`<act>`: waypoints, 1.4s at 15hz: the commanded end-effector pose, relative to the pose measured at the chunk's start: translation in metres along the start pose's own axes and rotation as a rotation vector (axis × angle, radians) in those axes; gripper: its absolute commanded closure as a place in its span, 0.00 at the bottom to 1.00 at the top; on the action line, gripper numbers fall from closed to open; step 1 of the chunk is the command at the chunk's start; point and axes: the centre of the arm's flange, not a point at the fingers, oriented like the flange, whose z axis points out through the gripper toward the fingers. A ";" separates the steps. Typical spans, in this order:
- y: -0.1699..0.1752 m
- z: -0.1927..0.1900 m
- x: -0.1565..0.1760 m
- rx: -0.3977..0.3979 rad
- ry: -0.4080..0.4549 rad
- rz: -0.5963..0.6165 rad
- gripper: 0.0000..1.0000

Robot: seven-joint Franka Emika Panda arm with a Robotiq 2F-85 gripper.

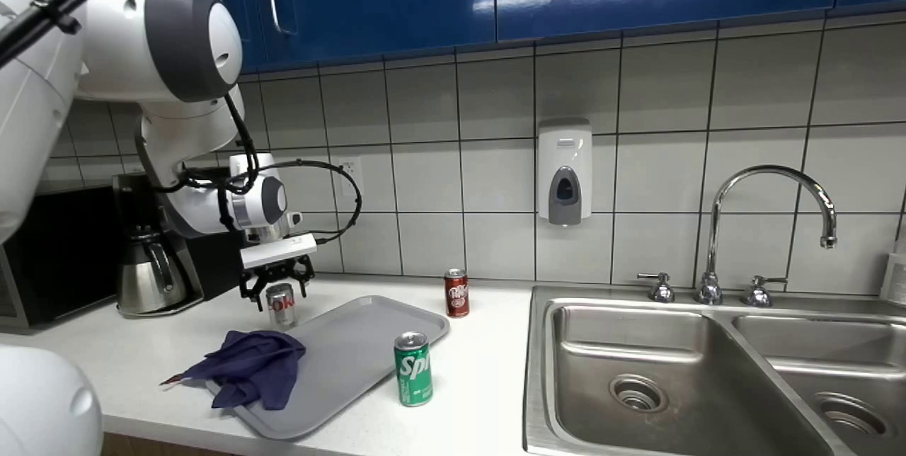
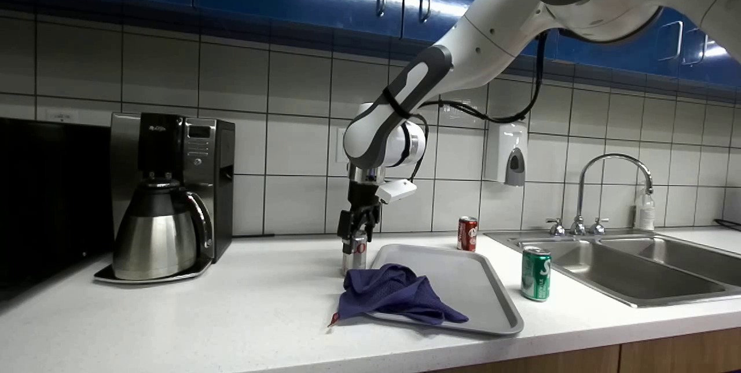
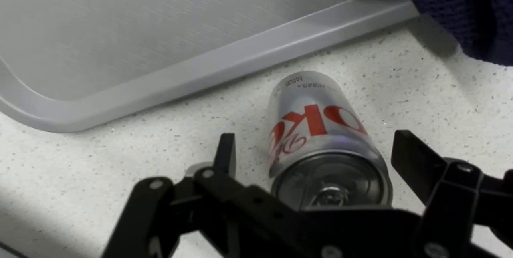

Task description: Remove the green and grey cans from the tray

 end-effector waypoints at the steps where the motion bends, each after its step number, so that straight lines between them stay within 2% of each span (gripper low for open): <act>1: 0.000 -0.016 -0.005 -0.026 0.028 0.014 0.00; 12: 0.004 -0.051 -0.032 -0.044 0.119 0.015 0.00; 21: 0.008 -0.081 -0.081 -0.051 0.172 0.048 0.00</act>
